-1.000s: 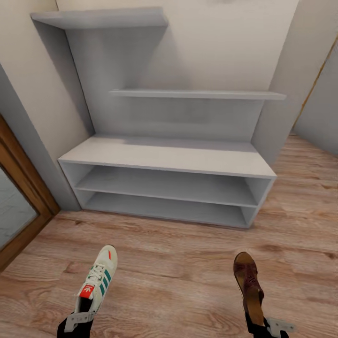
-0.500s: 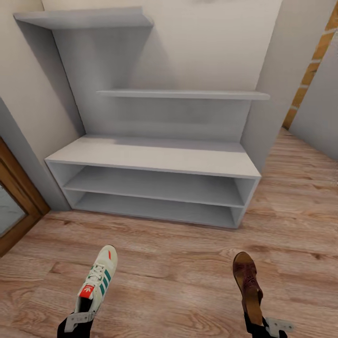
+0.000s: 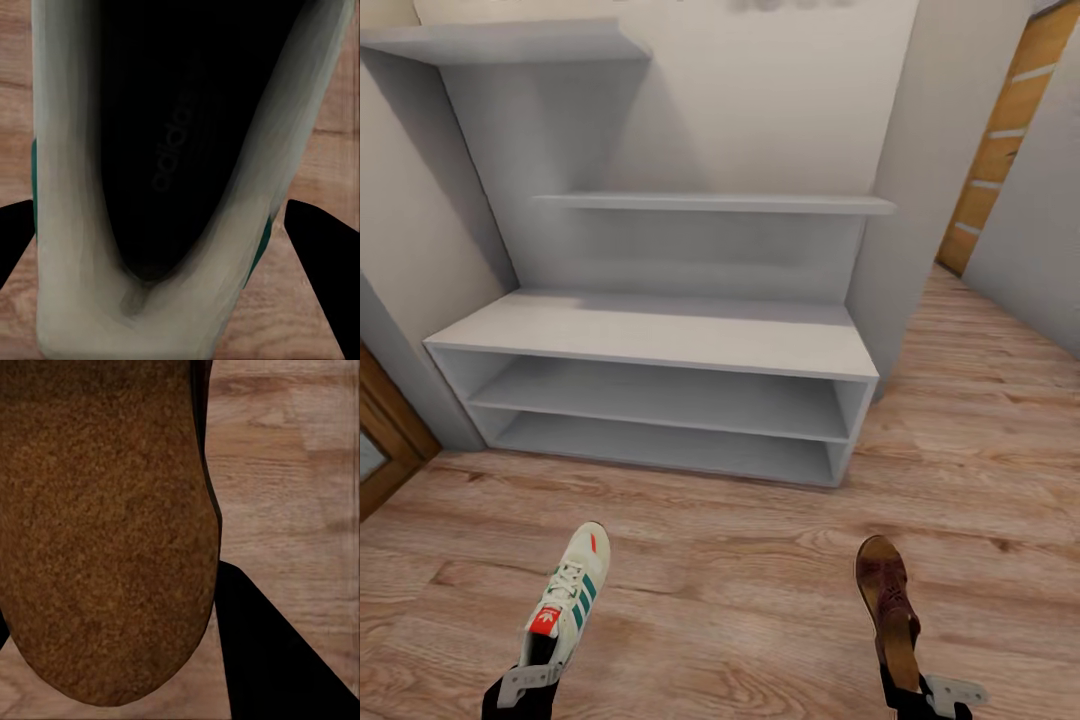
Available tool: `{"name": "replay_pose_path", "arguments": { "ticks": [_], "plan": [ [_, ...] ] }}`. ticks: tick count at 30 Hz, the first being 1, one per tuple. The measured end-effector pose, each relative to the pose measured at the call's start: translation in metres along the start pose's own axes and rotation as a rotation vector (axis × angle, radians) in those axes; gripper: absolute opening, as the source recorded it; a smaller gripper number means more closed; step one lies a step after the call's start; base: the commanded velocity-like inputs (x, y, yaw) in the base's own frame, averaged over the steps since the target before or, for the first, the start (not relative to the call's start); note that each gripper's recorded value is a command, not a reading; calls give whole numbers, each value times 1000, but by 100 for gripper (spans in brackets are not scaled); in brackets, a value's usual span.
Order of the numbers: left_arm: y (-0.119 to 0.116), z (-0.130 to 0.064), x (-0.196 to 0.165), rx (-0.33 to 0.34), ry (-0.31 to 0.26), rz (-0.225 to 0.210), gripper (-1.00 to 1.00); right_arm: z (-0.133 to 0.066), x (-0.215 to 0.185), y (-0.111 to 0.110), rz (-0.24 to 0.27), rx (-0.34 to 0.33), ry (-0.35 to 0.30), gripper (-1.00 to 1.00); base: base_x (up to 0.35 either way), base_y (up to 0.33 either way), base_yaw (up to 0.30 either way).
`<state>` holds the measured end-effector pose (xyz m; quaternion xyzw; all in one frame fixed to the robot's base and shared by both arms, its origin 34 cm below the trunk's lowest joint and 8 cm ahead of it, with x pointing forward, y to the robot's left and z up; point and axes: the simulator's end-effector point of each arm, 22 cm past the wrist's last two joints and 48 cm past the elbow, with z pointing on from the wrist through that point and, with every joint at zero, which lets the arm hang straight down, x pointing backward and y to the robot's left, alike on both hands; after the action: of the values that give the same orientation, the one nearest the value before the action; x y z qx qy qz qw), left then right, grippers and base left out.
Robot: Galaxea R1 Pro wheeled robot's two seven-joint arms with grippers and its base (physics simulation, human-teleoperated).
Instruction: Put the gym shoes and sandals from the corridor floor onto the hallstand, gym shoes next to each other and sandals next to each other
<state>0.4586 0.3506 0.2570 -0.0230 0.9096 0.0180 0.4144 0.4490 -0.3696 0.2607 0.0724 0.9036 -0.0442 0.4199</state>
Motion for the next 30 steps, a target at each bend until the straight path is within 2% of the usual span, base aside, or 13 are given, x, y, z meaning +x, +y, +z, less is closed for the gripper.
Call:
{"name": "replay_pose_path", "arguments": {
  "ticks": [10, 25, 30],
  "plan": [
    [0, 0, -1, -1, -1, 0, -100, 0, 0, -1, 0, 4, -1, -100, 0, -275, -28],
    [-1, 0, -1, 1, -1, -2, -100, 0, -1, -1, 1, 4, -2, -100, 59, -275, -236],
    [-2, 0, 0, 2, -1, -2, -100, 0, -1, -1, 0, 4, -2, -100, 95, -275, -117]
  ]
}}
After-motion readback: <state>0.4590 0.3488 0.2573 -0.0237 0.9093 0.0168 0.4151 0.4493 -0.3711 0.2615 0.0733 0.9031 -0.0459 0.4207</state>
